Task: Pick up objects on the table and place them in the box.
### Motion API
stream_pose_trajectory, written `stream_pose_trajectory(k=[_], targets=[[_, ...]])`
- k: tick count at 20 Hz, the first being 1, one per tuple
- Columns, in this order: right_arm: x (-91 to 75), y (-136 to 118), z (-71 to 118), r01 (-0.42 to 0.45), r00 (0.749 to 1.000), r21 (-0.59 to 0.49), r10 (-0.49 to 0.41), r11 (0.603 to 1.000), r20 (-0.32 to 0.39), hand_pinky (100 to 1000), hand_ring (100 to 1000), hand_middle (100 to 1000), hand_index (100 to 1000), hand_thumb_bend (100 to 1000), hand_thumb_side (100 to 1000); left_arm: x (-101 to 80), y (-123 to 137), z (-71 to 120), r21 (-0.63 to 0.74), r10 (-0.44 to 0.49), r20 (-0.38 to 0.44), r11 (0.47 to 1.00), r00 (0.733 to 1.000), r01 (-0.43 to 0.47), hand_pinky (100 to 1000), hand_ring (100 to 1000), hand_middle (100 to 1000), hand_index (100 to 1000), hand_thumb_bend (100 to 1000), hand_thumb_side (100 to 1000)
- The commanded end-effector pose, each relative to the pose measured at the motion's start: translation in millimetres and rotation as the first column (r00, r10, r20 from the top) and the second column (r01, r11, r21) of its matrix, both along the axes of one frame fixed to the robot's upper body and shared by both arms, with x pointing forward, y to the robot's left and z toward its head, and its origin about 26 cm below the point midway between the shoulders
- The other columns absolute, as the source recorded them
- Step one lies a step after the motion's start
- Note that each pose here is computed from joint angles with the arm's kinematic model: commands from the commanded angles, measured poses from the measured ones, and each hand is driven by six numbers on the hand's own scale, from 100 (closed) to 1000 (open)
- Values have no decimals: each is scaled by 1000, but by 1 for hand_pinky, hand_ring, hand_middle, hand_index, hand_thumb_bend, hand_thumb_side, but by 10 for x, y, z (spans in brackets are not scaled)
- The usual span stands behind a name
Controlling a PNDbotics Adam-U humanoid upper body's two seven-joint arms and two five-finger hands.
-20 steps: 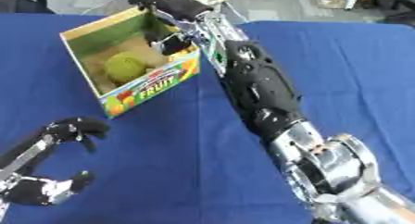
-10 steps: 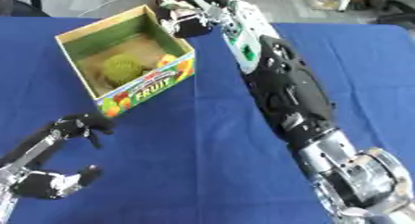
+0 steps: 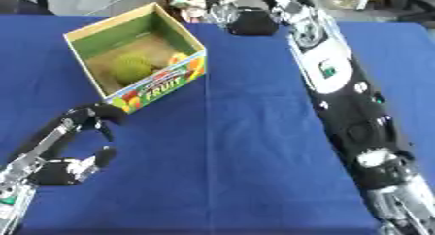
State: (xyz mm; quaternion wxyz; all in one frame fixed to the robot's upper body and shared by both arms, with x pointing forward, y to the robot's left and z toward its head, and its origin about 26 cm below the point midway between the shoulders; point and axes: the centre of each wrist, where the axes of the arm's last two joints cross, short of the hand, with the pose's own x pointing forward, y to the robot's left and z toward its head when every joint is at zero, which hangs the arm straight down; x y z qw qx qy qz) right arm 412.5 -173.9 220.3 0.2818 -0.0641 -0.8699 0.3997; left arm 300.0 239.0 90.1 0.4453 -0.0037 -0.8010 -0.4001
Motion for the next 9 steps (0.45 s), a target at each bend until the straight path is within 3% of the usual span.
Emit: stream_pose_trajectory(k=[1, 5, 6, 7, 9], targets=[[-244, -94, 123, -42, 999, 90, 41, 995, 14, 885, 853, 715, 881, 100, 427, -2, 54, 36, -27, 46, 9, 999, 999, -45, 545, 748, 749, 856, 336, 584], [-473, -203, -167, -58, 995, 181, 71, 982, -65, 897, 860, 707, 850, 100, 441, -13, 63, 12, -58, 82, -1, 995, 997, -82, 546, 756, 754, 853, 322, 574], [-520, -227, -252, -60, 993, 201, 79, 978, -91, 897, 859, 704, 848, 100, 354, -13, 62, 12, -66, 89, -2, 994, 996, -89, 547, 758, 756, 852, 325, 568], [-564, -246, -331, -63, 990, 215, 89, 975, -113, 898, 860, 704, 848, 100, 440, -13, 60, 12, -75, 95, -2, 993, 995, -95, 547, 759, 756, 852, 319, 568], [-655, -290, -493, -77, 981, 230, 114, 970, -154, 900, 860, 706, 845, 100, 439, -13, 51, 10, -93, 104, -5, 990, 995, -104, 546, 763, 761, 850, 311, 565]])
